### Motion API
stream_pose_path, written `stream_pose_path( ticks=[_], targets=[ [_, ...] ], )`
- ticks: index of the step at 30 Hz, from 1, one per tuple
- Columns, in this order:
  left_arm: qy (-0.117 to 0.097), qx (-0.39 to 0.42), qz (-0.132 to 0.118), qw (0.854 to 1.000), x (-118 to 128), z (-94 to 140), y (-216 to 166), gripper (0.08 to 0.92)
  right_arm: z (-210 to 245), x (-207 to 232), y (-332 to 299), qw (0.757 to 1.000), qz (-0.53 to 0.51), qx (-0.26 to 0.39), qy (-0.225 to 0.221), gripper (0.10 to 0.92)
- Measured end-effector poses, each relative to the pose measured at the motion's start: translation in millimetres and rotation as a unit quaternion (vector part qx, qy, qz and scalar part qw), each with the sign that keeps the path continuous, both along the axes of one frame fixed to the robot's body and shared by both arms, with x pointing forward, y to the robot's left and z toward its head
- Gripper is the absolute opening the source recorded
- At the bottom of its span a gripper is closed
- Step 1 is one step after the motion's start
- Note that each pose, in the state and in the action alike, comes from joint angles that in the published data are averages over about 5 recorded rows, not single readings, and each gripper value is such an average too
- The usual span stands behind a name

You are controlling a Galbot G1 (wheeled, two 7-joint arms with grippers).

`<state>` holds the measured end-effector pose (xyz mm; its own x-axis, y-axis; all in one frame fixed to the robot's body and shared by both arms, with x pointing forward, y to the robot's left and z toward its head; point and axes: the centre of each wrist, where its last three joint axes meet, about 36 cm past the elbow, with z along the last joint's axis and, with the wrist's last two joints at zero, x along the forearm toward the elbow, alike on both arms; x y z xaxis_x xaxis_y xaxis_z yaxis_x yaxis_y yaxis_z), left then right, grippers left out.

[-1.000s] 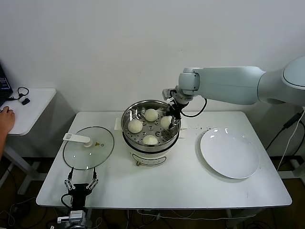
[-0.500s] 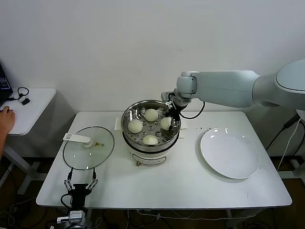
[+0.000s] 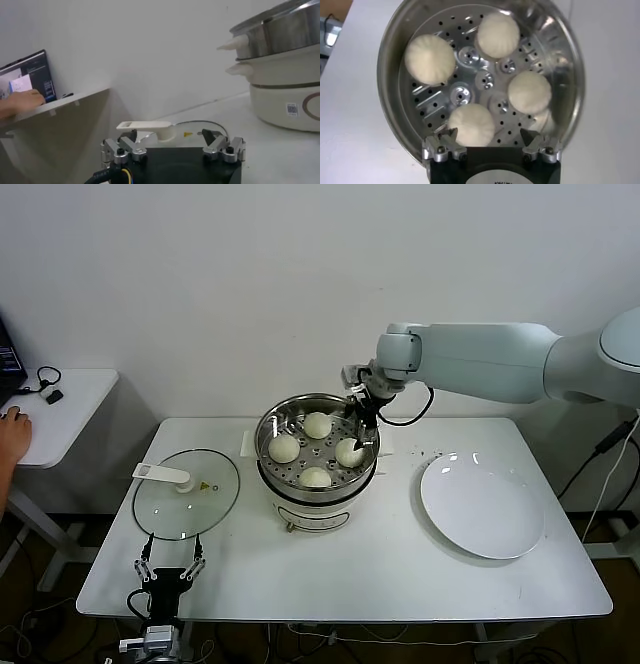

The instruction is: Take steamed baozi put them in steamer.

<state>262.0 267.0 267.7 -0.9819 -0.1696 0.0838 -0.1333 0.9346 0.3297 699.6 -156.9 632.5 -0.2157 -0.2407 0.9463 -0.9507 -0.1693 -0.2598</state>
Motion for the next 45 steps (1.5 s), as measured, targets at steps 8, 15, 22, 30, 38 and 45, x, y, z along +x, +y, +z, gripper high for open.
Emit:
stream_pose_path(
  ticks=[8, 15, 22, 30, 38, 45],
  targets=[
    [0.000, 0.003, -0.001, 1.000, -1, 2, 0, 0.823, 30, -3, -21, 0.999, -0.022, 0.032, -0.034, 0.823],
    [-0.003, 0.004, 0.000, 1.000, 0, 4, 0, 0.823, 46, -13, -36, 0.994, -0.041, 0.073, -0.074, 0.823],
    [-0.005, 0.005, 0.001, 1.000, 1, 6, 1, 0.823, 43, -31, -52, 0.980, -0.070, 0.134, -0.128, 0.823],
    [-0.004, 0.008, -0.002, 1.000, 2, 6, 0, 0.823, 22, -62, -83, 0.951, -0.117, 0.221, -0.183, 0.823],
    [-0.004, 0.011, -0.001, 1.000, 2, 6, 1, 0.823, -7, -104, -127, 0.904, -0.180, 0.313, -0.228, 0.823],
    [-0.004, 0.012, 0.000, 1.000, 1, 5, 1, 0.823, -30, -151, -153, 0.860, -0.224, 0.376, -0.262, 0.823]
  ],
)
